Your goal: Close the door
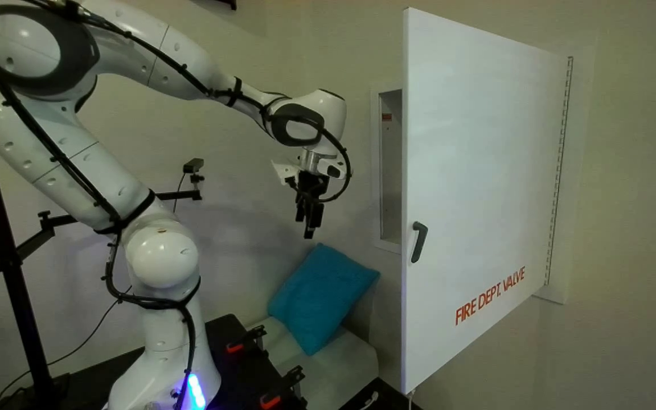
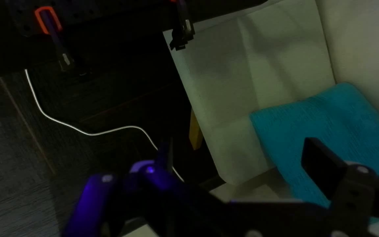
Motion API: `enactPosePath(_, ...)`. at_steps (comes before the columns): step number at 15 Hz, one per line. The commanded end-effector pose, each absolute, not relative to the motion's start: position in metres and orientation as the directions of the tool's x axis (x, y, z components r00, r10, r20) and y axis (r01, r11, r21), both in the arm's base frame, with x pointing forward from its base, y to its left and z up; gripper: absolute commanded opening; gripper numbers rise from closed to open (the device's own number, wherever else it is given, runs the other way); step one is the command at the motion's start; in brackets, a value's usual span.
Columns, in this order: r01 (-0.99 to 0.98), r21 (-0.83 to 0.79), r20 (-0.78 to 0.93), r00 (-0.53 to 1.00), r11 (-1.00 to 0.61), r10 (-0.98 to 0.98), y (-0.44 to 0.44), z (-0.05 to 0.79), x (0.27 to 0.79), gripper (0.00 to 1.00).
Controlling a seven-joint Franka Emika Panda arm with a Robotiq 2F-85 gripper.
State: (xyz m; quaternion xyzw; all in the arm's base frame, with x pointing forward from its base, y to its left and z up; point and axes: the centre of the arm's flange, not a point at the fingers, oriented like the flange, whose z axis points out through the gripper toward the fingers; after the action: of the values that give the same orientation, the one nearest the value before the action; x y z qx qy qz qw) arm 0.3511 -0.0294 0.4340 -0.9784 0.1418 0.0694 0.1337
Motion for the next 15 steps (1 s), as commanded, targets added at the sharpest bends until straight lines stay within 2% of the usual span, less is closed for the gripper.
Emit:
enactPosePath(1,-0.378,-0.236,-0.198,0.92,-0.895,-0.337,-0.046,0.426,0.321,1.0)
enactPosePath(15,-0.723,-0.311,-0.215,0.686,-0.617,-0.695,-0.171,0.409,0.225,1.0)
